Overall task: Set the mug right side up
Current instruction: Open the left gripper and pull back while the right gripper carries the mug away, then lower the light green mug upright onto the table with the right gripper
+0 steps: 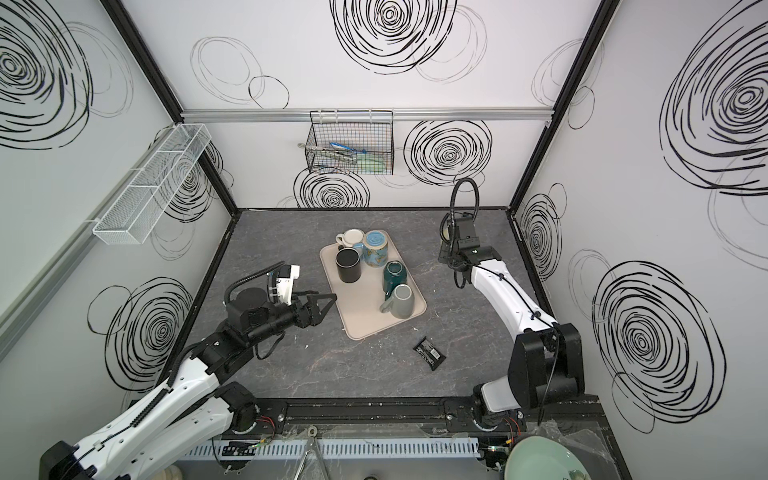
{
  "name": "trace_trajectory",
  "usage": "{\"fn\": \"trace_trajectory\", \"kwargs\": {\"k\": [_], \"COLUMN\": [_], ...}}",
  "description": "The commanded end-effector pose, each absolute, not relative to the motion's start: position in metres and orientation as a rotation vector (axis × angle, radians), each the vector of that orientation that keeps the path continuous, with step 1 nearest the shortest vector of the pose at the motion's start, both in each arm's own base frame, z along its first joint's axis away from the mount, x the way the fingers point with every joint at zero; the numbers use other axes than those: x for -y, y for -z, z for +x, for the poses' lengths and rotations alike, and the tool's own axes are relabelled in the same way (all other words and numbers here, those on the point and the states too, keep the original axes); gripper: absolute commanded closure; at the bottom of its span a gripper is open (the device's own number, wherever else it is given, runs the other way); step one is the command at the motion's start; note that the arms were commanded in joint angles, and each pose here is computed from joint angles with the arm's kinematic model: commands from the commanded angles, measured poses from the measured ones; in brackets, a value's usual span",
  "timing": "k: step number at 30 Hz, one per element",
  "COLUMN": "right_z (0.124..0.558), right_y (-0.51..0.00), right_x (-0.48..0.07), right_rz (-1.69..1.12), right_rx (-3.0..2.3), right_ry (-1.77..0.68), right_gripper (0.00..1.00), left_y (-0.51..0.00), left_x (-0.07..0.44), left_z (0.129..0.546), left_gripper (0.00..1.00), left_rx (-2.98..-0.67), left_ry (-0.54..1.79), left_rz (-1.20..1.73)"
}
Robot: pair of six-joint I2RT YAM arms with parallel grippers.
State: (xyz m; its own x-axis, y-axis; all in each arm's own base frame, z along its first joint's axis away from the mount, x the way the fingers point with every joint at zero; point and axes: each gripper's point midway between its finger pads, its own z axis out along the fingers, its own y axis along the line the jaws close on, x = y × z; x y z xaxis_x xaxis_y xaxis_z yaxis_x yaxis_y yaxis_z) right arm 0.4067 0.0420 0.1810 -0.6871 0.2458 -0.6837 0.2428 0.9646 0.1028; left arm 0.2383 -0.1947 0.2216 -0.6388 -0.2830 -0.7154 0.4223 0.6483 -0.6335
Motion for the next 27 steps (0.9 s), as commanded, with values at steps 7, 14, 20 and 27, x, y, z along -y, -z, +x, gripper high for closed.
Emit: {"fn": "trace_trajectory", "kwargs": {"k": [7, 14, 20, 27], "right_z": [0.436, 0.438, 0.434, 0.437], "right_y": [-0.179, -0.16, -0.138, -0.114], "right_x": [-0.028, -0.02, -0.014, -0.011], "right_rz": [0.367, 0.414, 0.439, 0.444], "right_rx": [-2.348, -2.391, -2.421, -2.478], "right_ry": [0.139, 0.167, 0.171, 0.221], "right_gripper": [1.0, 1.0, 1.0, 1.0], "left_y": [-0.215, -0.232, -0.276, -0.305], "left_x": [0.187, 0.198, 0.201, 0.207], "left_z": [0.227, 0.21, 0.194, 0.193], "left_gripper": [0.04, 0.04, 0.04, 0.04], "left_rx": [-2.102, -2.178, -2.145, -2.129], "left_ry": [0.991, 1.09, 1.223, 1.267], "left_rz": [0.129, 0.189, 0.134, 0.136]}}
